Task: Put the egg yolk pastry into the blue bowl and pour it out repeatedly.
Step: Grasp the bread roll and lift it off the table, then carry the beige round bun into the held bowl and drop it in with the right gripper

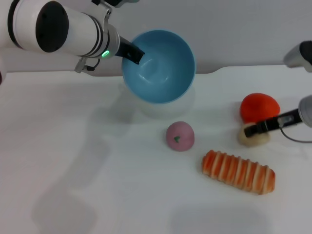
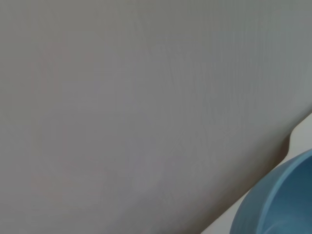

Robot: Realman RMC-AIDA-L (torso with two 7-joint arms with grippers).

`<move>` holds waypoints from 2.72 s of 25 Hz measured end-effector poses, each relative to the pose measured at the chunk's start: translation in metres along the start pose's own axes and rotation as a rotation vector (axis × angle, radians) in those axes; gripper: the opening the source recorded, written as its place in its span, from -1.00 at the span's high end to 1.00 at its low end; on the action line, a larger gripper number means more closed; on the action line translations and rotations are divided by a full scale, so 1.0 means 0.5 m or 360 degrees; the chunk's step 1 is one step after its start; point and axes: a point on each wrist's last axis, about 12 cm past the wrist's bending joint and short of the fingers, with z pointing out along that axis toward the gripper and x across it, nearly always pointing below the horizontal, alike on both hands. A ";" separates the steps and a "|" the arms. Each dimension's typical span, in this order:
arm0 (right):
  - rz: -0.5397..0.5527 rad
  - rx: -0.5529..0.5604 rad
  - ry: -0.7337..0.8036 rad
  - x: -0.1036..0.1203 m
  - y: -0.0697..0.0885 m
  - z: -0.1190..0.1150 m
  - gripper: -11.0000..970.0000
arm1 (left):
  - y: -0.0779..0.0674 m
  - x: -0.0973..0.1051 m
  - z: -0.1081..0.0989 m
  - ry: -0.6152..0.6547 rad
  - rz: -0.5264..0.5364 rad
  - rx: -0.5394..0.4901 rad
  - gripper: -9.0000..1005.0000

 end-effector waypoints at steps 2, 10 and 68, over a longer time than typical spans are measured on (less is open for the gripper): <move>-0.0046 -0.0053 -0.0052 -0.013 0.009 -0.006 0.22 | 0.000 0.001 0.001 0.0004 -0.0001 0.0000 0.98; -0.0215 -0.0276 -0.0242 -0.075 0.060 -0.050 0.40 | 0.000 0.004 0.002 0.0011 -0.0001 0.0000 0.98; -0.0539 -0.0551 -0.0595 -0.153 0.180 -0.036 0.36 | -0.034 -0.004 -0.005 0.0270 0.0033 0.0118 0.98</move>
